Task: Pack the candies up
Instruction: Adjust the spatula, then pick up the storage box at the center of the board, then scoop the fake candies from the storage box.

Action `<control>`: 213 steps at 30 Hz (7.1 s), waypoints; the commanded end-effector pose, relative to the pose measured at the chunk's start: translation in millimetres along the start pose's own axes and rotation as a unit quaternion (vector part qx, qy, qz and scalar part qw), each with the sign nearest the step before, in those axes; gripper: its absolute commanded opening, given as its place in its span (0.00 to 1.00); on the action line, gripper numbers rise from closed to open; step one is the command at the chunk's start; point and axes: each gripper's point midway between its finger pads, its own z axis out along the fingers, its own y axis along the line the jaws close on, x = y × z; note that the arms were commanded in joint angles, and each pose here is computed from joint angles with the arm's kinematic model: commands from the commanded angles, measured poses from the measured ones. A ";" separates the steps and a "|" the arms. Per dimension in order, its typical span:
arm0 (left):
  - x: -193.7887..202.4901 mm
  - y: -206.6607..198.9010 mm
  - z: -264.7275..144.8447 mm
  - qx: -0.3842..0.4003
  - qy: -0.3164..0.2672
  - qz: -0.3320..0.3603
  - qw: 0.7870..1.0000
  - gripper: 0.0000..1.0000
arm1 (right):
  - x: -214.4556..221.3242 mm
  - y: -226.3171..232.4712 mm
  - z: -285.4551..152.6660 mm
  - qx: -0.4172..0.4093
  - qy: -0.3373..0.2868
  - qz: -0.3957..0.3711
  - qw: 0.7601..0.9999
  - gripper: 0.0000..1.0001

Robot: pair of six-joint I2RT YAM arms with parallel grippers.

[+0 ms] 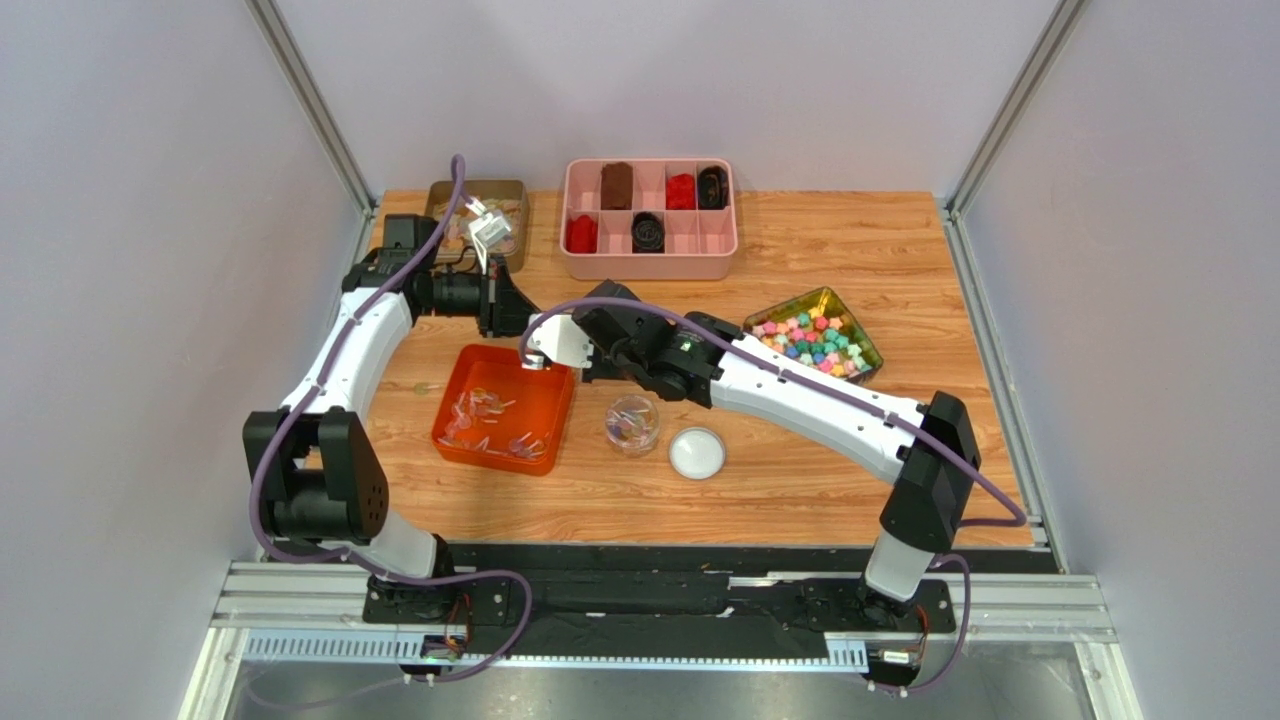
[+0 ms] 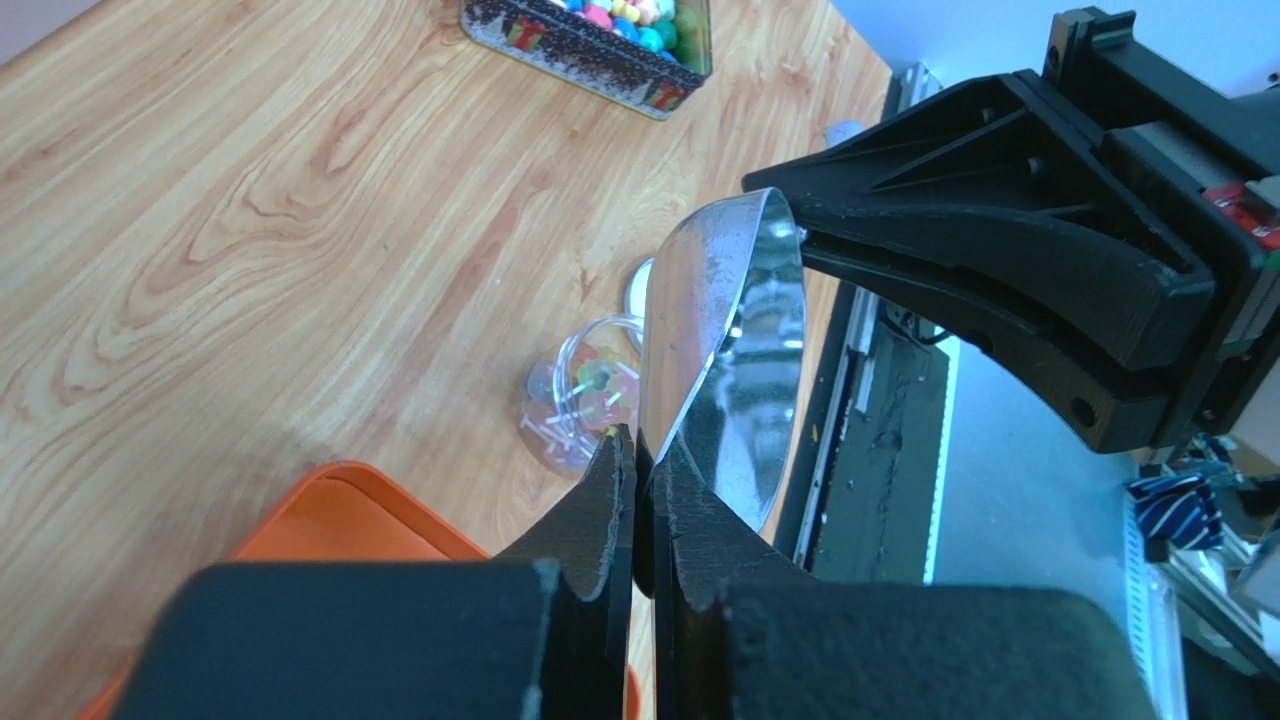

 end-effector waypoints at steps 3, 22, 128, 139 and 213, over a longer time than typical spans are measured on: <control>-9.1 -18.7 3.8 0.046 -0.011 0.017 0.999 0.00 | -33.9 -34.6 -7.5 0.072 -0.051 0.034 0.995 0.00; -11.8 -49.3 -3.3 0.159 -0.045 -0.012 0.986 0.00 | -13.5 -28.6 -44.2 -0.044 -0.107 0.091 0.989 0.20; 138.5 216.3 -100.2 -0.448 0.217 -0.080 0.864 0.42 | -15.2 22.1 -35.4 -0.032 -0.008 -0.070 0.997 0.00; 139.9 220.5 -99.5 -0.458 0.226 -0.086 0.855 0.00 | -17.7 47.8 -30.6 -0.054 0.006 -0.114 0.992 0.00; 35.6 158.5 -128.2 -0.580 -0.022 0.004 0.814 0.00 | -48.5 68.7 94.1 -0.041 0.187 -0.416 0.889 0.00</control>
